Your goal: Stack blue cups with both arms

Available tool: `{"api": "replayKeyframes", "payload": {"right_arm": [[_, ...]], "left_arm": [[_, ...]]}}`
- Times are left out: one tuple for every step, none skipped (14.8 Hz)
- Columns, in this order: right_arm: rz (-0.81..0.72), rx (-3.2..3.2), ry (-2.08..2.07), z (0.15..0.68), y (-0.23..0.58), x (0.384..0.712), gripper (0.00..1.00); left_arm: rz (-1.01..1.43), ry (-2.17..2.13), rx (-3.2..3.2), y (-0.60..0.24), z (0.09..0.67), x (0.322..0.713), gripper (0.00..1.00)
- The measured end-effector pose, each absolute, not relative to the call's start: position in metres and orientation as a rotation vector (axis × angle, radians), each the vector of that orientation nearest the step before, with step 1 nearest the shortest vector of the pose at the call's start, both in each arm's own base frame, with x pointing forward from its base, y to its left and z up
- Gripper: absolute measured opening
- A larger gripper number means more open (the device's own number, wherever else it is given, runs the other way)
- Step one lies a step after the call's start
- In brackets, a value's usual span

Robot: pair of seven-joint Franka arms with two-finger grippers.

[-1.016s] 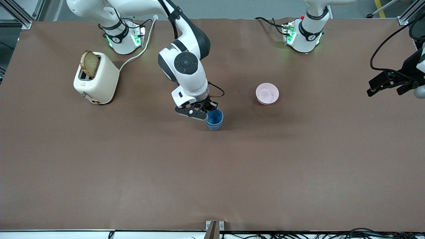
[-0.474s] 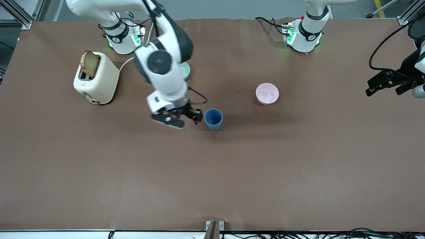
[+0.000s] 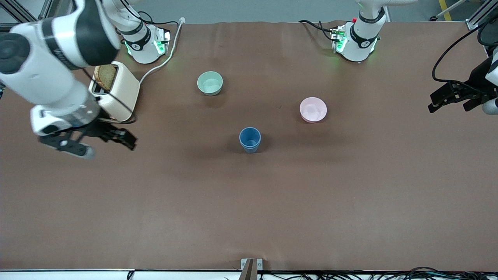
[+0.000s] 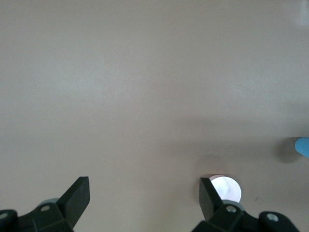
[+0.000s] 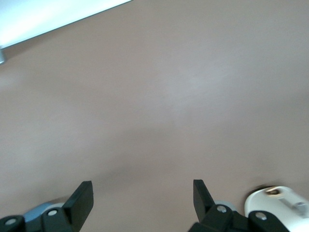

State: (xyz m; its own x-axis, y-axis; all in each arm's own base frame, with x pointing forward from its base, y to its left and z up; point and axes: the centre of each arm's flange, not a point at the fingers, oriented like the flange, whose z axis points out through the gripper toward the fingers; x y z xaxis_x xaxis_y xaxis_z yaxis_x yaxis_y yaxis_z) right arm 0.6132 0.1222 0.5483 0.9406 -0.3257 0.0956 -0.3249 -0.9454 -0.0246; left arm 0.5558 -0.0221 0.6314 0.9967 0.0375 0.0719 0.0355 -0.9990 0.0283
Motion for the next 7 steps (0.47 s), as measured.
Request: {"api": "replayKeyframes", "payload": {"right_arm": [[-0.152,-3.095,0.516,0.548,0.103,0.615,0.92],[-0.147,-3.106,0.505,0.546,0.083,0.616,0.92],[-0.142,-3.115,0.488,0.545,0.061,0.616,0.92],[-0.137,-3.121,0.474,0.546,0.039,0.616,0.92],[-0.135,-3.125,0.465,0.549,0.019,0.615,0.92],[-0.138,-3.127,0.457,0.553,0.001,0.613,0.92],[-0.135,-3.131,0.445,0.558,-0.015,0.609,0.92]], "left_arm": [[0.122,0.057,3.111,-0.022,0.634,0.556,1.00],[0.131,0.057,3.111,-0.022,0.637,0.556,1.00],[0.137,0.057,3.110,-0.022,0.639,0.556,1.00],[0.139,0.056,3.110,-0.022,0.640,0.556,1.00],[0.139,0.056,3.110,-0.022,0.640,0.556,1.00],[0.139,0.055,3.110,-0.023,0.640,0.556,1.00],[0.138,0.054,3.110,-0.023,0.640,0.556,1.00]]}}
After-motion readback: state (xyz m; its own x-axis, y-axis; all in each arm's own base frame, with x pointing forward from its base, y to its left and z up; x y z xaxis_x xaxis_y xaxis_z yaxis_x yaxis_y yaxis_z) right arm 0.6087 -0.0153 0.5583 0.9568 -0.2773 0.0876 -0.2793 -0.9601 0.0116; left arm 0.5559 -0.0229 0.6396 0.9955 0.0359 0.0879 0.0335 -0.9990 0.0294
